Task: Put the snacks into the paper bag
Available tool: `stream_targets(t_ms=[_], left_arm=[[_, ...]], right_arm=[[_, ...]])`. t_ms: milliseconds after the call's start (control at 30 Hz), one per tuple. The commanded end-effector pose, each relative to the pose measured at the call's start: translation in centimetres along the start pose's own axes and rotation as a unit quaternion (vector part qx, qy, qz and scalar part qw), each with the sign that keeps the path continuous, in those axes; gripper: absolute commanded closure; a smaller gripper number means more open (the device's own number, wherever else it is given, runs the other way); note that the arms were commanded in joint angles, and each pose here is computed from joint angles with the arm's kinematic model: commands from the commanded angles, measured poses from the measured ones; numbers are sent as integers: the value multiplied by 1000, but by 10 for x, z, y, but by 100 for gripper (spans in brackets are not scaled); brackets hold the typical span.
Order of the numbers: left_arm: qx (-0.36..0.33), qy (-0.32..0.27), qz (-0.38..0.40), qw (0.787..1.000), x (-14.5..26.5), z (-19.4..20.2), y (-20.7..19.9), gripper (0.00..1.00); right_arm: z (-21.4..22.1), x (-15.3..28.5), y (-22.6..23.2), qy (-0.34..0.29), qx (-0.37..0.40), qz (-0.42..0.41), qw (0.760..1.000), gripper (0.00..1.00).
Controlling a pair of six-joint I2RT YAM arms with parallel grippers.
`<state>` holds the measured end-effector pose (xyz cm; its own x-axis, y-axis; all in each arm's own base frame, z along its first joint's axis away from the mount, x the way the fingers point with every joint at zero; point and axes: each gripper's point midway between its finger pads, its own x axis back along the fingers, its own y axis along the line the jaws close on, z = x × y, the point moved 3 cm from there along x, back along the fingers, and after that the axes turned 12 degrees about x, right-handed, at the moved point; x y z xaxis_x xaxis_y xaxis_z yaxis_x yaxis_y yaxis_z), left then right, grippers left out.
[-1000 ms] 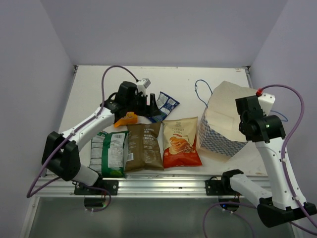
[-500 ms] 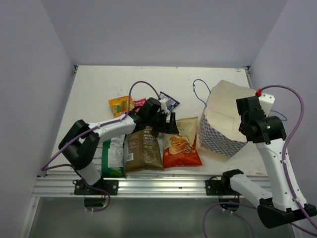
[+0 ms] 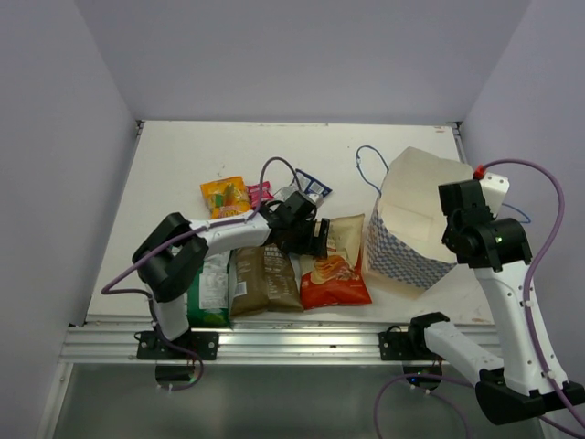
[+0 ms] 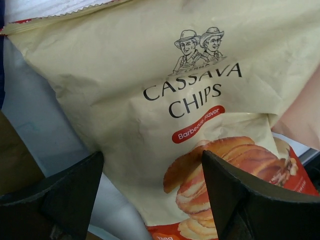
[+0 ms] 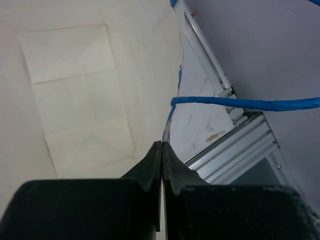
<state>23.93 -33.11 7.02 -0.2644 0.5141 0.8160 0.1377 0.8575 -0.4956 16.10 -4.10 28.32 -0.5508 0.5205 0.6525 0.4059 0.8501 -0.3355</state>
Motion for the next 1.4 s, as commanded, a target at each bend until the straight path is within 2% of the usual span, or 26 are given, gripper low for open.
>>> stream_targets(t_ms=[0,100,167,200,233,267,433,567,600,667,700,767,800,833,900,967,1000,1033,1167,1333,1367], left_arm=[[-2,11,-77,997,-5,12,18,15],[-8,27,-93,995,-9,23,23,14],[-8,45,-88,995,-17,32,26,21],[-11,54,-76,996,-19,34,24,62],[-13,54,-70,996,-21,34,21,92],[-13,50,-64,997,-20,31,18,100],[-40,3,-39,998,-2,6,-10,100],[-62,-82,4,995,64,-52,-72,100],[-72,-141,40,987,100,-87,-111,100],[-78,-175,54,980,135,-112,-140,100],[-85,-234,106,963,187,-141,-180,100],[-92,-257,141,952,210,-157,-207,100],[-98,-284,199,933,249,-165,-233,100],[-100,-297,237,920,262,-169,-249,100],[-98,-290,288,907,274,-164,-262,100],[-105,-318,351,874,300,-164,-278,100],[-106,-289,359,881,277,-154,-277,100],[-112,-293,384,869,279,-153,-284,100],[-134,-241,387,880,221,-138,-297,100],[-159,-235,406,869,183,-123,-331,100],[-162,-247,421,858,195,-125,-341,100]], right_arm=[[9,8,-8,18,15,-2,1000,100],[8,10,-10,14,13,-2,1000,100],[8,11,-11,13,12,-1,1000,100],[8,11,-11,13,12,-2,1000,100],[9,12,-11,12,10,-4,1000,100],[9,12,-11,13,11,-3,1000,100],[10,13,-12,12,9,-4,1000,100],[10,15,-14,10,8,-6,1000,100],[10,16,-15,9,7,-6,1000,100],[10,17,-15,8,7,-8,1000,100],[10,17,-15,7,6,-8,1000,100],[11,18,-15,7,6,-10,1000,100],[11,18,-15,7,7,-11,1000,100],[11,18,-15,7,7,-12,1000,100],[10,17,-14,7,8,-13,1000,100],[11,18,-13,8,10,-16,1000,100],[11,17,-13,9,11,-16,1000,100],[11,17,-13,8,10,-17,1000,100],[11,18,-12,7,11,-20,1000,100],[11,19,-12,5,10,-26,1000,100],[11,19,-11,5,10,-27,1000,100]])
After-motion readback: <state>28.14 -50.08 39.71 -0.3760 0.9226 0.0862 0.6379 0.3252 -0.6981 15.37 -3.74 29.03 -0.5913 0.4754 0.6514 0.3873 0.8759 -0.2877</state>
